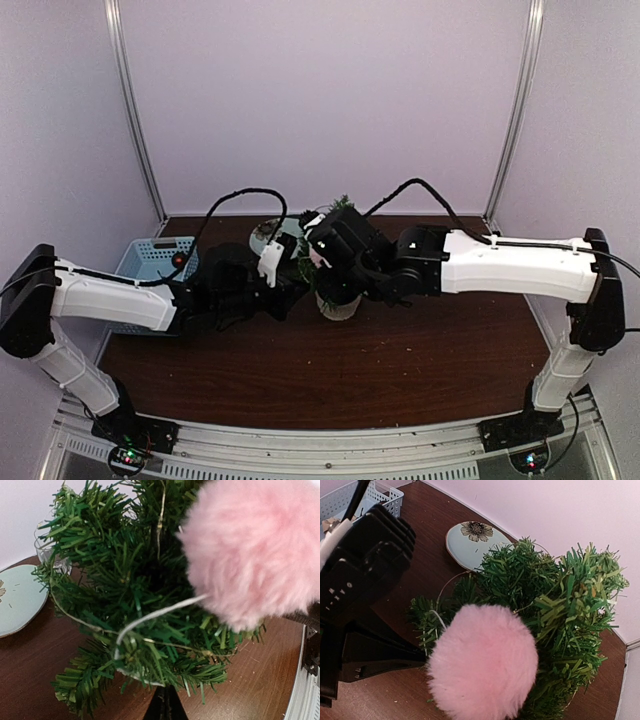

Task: Decorate the small christmas tree

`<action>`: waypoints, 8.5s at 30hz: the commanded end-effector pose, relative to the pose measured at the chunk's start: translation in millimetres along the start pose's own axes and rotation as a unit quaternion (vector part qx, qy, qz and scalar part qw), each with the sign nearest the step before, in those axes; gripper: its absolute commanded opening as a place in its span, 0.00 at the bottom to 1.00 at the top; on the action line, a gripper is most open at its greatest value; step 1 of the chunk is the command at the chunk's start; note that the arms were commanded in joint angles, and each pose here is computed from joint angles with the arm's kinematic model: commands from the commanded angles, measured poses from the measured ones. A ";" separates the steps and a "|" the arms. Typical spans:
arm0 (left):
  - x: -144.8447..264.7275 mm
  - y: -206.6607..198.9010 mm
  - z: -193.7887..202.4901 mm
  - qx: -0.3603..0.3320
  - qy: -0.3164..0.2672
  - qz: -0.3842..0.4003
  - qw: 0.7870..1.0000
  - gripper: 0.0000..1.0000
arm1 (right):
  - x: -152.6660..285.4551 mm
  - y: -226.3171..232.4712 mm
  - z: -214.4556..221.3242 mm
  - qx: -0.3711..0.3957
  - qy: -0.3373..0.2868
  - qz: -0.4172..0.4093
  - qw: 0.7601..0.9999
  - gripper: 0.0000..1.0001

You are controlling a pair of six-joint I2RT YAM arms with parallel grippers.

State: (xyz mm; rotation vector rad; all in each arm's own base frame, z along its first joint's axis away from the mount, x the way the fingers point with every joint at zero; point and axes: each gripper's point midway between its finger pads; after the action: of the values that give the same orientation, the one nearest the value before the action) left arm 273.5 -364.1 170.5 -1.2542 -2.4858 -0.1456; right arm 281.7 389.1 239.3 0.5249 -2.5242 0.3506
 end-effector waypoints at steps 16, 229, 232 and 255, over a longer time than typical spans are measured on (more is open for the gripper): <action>17.8 -21.4 -59.8 -0.024 -0.073 0.045 0.996 0.00 | -0.2 -3.2 -1.9 -0.004 -0.002 0.014 1.000 0.00; 89.0 103.4 -39.9 0.126 -0.036 -0.138 0.982 0.55 | 82.9 -52.6 -33.8 -0.130 -0.127 -0.129 0.975 0.59; 105.1 124.8 -24.6 0.169 -0.033 -0.171 0.970 0.55 | 80.8 -83.2 -26.7 -0.185 -0.127 -0.135 0.965 0.59; 242.0 318.9 97.6 0.331 0.063 -0.467 0.818 0.60 | 32.1 -173.1 27.7 -0.317 -0.063 -0.126 0.938 0.59</action>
State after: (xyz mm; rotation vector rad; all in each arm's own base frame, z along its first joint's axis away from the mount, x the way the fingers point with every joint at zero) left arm 348.1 15.5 147.1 0.2521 -2.4571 0.4268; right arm 315.5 210.9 247.9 0.5573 -2.4551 -0.5599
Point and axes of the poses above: each gripper's point midway between its finger pads, its own x axis back along the fingers, its own y axis along the line the jaws close on, z = x × y, and after that the axes turned 12 degrees about -x, right-handed
